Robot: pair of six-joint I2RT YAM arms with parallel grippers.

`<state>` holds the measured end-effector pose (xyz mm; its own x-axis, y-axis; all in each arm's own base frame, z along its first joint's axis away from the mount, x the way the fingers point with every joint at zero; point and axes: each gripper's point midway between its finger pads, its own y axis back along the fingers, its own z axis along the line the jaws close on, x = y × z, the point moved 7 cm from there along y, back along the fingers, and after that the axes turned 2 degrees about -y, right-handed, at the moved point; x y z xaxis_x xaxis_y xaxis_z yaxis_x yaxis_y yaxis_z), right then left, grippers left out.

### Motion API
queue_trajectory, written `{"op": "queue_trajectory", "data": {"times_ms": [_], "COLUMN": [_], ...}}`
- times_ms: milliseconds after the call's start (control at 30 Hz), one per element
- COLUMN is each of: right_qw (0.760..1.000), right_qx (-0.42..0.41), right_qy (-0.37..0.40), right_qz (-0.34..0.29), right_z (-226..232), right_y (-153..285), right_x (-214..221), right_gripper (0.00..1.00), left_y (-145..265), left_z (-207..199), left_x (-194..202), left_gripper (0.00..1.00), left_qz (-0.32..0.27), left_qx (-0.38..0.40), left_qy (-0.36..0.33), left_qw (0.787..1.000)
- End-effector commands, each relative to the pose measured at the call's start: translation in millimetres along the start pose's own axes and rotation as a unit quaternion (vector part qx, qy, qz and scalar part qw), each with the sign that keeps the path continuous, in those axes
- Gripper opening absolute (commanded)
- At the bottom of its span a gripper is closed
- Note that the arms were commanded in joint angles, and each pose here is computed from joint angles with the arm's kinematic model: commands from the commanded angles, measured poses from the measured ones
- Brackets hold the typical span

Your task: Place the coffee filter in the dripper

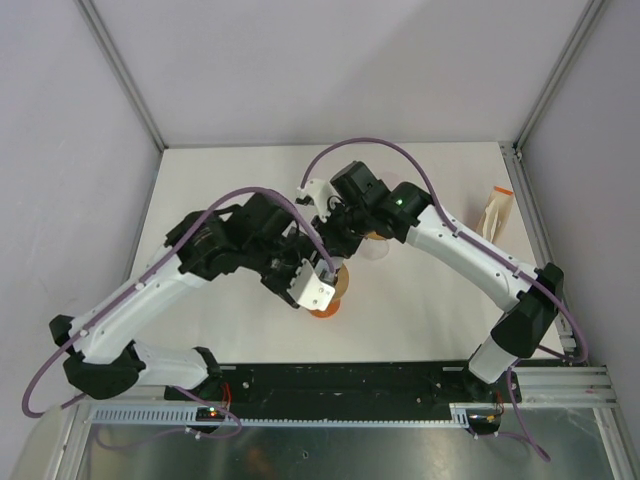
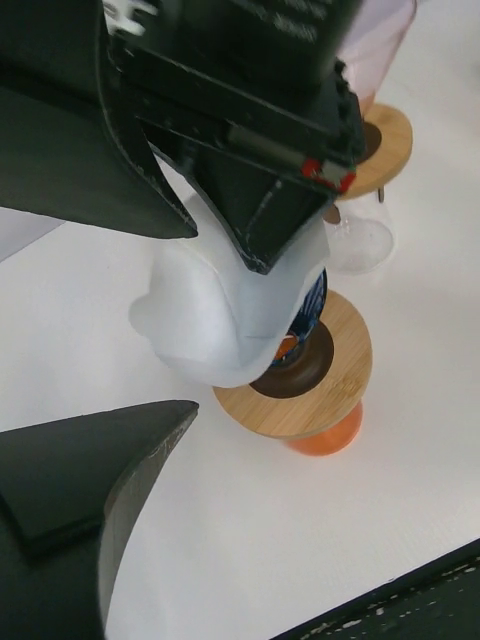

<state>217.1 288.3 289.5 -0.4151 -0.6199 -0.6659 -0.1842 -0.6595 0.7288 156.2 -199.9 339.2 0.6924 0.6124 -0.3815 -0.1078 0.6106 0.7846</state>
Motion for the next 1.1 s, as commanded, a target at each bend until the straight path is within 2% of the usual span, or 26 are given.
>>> {"op": "queue_trajectory", "data": {"times_ms": [0,100,167,267,400,500,600,833,1067], "right_qw": [1.000,0.999,0.999,0.999,0.998,0.999,0.999,0.998,0.997], "right_qx": [0.016,0.025,0.031,0.035,0.031,0.024,0.020,0.015,0.008], "right_qy": [0.000,0.004,0.004,0.003,-0.002,-0.007,-0.010,-0.020,-0.022], "right_qz": [-0.023,-0.028,-0.033,-0.042,-0.045,-0.046,-0.048,-0.060,-0.067], "right_z": [4,5,6,6,8,8,9,11,12], "right_y": [12,15,18,21,18,14,12,10,9], "right_x": [-15,-17,-19,-23,-24,-24,-24,-25,-25], "right_gripper": [0.06,0.07,0.07,0.07,0.07,0.07,0.07,0.06,0.06], "left_y": [40,53,58,58,45,35,24,-4,-18], "left_z": [4,11,16,19,13,11,17,20,18], "left_x": [-12,-6,4,21,21,24,37,45,55], "left_gripper": [0.71,0.72,0.71,0.68,0.68,0.73,0.72,0.62,0.40], "left_qz": [-0.039,-0.049,-0.047,-0.052,-0.092,-0.104,-0.090,-0.109,-0.096], "left_qx": [-0.072,-0.113,-0.134,-0.141,-0.097,-0.087,-0.107,-0.077,-0.079], "left_qy": [0.059,0.168,0.269,0.402,0.500,0.524,0.541,0.540,0.542], "left_qw": [0.995,0.978,0.953,0.903,0.855,0.841,0.829,0.831,0.831]}}
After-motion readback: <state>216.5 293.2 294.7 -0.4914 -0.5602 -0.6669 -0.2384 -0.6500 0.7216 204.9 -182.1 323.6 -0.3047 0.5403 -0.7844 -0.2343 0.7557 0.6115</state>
